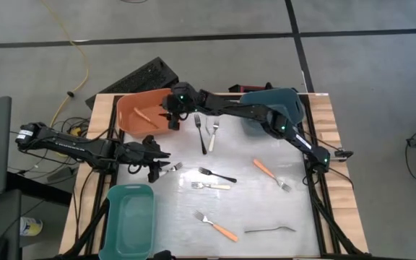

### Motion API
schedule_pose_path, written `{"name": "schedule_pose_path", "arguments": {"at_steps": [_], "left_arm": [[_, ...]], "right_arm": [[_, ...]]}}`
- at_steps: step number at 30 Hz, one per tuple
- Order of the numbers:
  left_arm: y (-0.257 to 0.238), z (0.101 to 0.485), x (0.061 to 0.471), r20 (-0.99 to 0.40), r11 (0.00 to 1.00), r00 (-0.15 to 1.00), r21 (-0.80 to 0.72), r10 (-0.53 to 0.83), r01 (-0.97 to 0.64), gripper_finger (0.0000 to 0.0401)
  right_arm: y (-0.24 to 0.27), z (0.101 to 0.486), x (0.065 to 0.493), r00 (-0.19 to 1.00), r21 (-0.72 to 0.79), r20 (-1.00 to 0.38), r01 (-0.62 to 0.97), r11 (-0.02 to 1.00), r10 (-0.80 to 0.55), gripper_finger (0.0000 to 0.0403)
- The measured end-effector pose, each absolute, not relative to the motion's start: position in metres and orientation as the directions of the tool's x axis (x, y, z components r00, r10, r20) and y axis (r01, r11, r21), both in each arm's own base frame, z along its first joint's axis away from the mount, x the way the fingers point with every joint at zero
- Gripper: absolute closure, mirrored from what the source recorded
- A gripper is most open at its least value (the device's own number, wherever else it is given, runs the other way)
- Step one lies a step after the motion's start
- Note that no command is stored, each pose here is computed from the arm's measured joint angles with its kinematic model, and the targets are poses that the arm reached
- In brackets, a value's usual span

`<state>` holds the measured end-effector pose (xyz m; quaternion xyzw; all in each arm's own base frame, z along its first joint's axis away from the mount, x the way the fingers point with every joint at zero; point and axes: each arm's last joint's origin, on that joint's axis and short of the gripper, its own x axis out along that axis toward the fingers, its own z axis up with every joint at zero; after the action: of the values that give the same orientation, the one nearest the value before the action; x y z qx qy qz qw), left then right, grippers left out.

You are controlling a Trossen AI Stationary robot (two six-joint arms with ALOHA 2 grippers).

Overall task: Sort silverware by color (type)
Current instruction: Put the black fork into the green bin

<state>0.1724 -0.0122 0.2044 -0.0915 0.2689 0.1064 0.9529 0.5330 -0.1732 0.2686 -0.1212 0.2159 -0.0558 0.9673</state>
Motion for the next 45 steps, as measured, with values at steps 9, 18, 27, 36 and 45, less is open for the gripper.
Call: {"name": "schedule_pose_path", "arguments": {"at_steps": [9, 18, 27, 36, 45], "left_arm": [[-0.012, 0.204, 0.172, -0.532, 0.956, 0.833, -0.133, 0.153, -0.261, 0.0290], [-0.012, 0.204, 0.172, -0.532, 0.959, 0.832, -0.122, 0.154, -0.256, 0.0290], [-0.003, 0.213, 0.176, -0.407, 0.909, 0.816, 0.108, 0.409, -0.402, 0.0290], [0.012, 0.217, 0.180, -0.352, 0.833, 0.783, -0.021, 0.512, -0.553, 0.0290], [0.015, 0.211, 0.179, -0.406, 0.703, 0.768, -0.332, 0.496, -0.630, 0.0290]], "right_arm": [[-0.136, 0.371, 0.434, 0.708, -0.164, -0.701, -0.038, 0.986, -0.089, 0.0168], [-0.070, 0.390, 0.327, 0.371, 0.076, -0.926, 0.027, 0.997, 0.061, 0.0182], [-0.016, 0.319, 0.259, 0.634, 0.028, -0.770, -0.087, 0.996, 0.077, 0.0187], [-0.018, 0.265, 0.193, 0.794, 0.216, -0.608, 0.126, 0.968, 0.032, 0.0187], [-0.021, 0.306, 0.151, 0.912, 0.204, -0.355, 0.291, 0.935, -0.207, 0.0187]]}}
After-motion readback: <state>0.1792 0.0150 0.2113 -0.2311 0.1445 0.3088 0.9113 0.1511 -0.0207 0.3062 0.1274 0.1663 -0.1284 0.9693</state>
